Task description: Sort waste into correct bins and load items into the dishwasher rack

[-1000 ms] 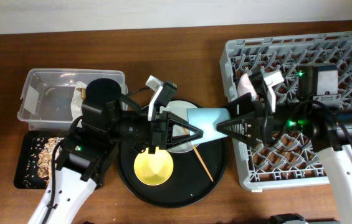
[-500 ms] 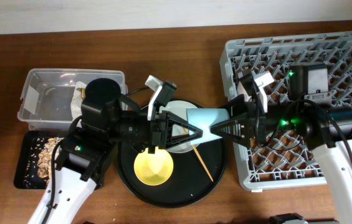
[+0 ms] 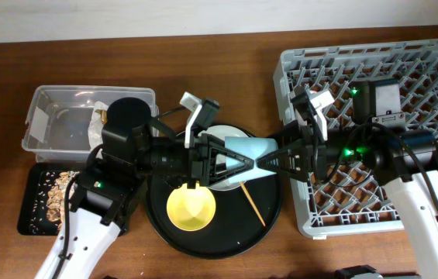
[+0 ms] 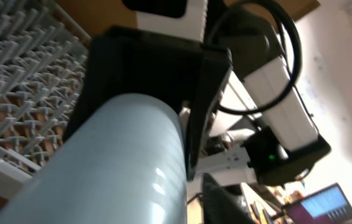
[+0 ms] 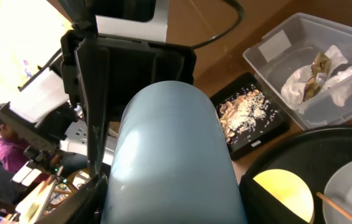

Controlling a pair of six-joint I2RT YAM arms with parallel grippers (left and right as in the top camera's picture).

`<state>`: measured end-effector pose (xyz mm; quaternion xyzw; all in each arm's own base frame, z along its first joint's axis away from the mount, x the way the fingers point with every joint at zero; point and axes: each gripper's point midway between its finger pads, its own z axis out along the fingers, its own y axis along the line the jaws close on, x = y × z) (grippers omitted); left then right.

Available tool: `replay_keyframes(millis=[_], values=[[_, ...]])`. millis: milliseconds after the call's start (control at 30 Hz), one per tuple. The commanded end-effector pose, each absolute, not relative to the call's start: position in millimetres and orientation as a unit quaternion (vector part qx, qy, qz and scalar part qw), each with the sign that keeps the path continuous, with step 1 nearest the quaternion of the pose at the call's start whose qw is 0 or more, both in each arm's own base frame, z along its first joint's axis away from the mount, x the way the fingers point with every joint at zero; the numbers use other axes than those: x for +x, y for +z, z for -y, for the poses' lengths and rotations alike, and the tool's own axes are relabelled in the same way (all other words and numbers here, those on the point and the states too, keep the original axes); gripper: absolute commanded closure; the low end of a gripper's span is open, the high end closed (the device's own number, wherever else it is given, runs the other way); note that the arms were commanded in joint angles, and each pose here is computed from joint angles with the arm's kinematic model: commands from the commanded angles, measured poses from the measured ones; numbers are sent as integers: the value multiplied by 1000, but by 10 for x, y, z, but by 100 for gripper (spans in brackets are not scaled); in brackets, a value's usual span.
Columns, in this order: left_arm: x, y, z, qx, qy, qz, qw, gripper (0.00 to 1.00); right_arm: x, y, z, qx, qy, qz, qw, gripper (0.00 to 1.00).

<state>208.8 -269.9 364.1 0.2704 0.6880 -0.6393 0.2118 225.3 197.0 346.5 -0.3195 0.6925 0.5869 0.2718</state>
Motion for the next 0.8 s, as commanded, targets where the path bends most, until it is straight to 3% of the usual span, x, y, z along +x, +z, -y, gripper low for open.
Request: replay_keyframes(millis=[0, 200, 367, 533, 767], values=[[2305, 3619, 2644, 240, -617, -706, 252, 67, 2339, 3382, -1957, -318, 553, -718, 279, 47], [2673, 3607, 2316, 185, -593, -724, 299, 64, 2558, 3084, -1819, -265, 474, -794, 272, 51], [2898, 3509, 1982, 141, -568, -744, 321, 64, 2922, 2612, -1346, -136, 305, -905, 265, 51], [2975, 3000, 1769, 87, -489, -814, 302, 64, 3026, 2260, -559, 3, 88, -964, 251, 52], [2905, 2464, 1504, 45, -384, -884, 264, 64, 3067, 2181, -260, 46, 7, -968, 248, 52]])
